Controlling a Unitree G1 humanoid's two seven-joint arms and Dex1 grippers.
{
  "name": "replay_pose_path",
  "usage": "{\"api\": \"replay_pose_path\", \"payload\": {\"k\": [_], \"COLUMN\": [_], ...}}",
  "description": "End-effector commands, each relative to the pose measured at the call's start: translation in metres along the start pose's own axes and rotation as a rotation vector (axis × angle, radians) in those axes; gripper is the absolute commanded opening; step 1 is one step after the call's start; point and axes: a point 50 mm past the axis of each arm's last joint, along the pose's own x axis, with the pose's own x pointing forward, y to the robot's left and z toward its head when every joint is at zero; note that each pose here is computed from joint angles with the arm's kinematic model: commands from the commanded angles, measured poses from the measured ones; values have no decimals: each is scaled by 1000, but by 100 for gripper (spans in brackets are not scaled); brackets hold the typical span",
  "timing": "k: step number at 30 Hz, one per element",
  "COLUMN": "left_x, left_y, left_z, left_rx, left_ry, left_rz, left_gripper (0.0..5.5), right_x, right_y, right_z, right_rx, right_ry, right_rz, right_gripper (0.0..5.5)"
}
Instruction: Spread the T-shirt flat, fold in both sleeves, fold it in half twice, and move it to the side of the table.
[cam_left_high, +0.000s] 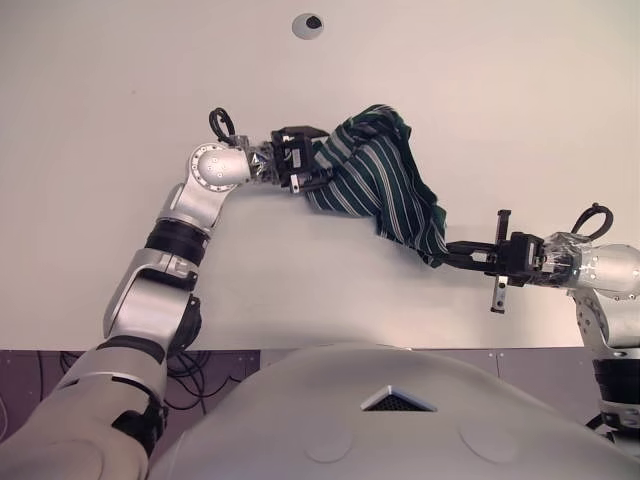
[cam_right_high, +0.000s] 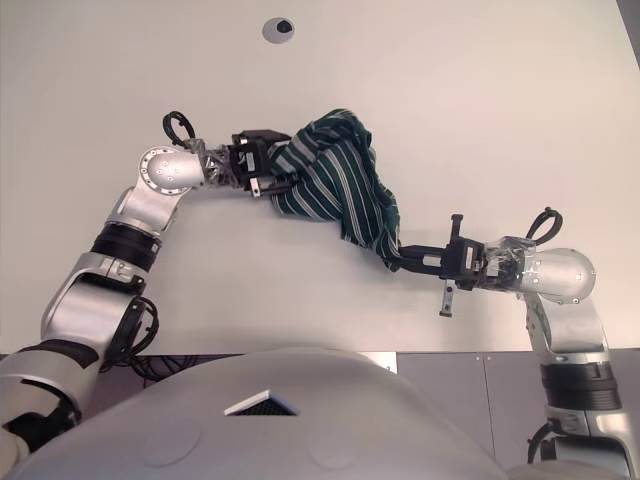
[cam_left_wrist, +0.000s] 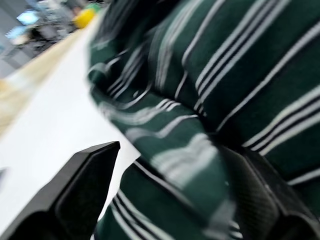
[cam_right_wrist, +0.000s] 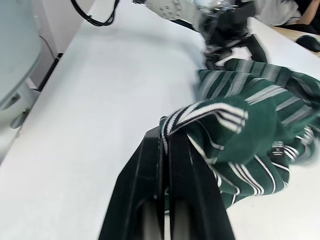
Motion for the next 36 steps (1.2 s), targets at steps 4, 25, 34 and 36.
{"api": "replay_pose_path", "payload": {"k": [4,25,34,36], "left_x": [-59,-82,-36,-33], "left_y": [-62,6,13,13], "left_z": [-29,26,10,9], "left_rx": [-206,-244,-365,-385], "left_ry": [80,-275,-90,-60], "left_rz": [-401,-22,2,-1], "left_gripper": [358,358,358,358], "right_x": [-15,-12,-11,-10], "right_y": [-12,-14,-14,-14], "right_z": [-1,-4,-8,-8], "right_rx": [-24,-38,-40,-43], "right_ry": [60,59,62,62], "right_rz": [-69,-73,-80,-81], "right_gripper": [3,3,3,3]}}
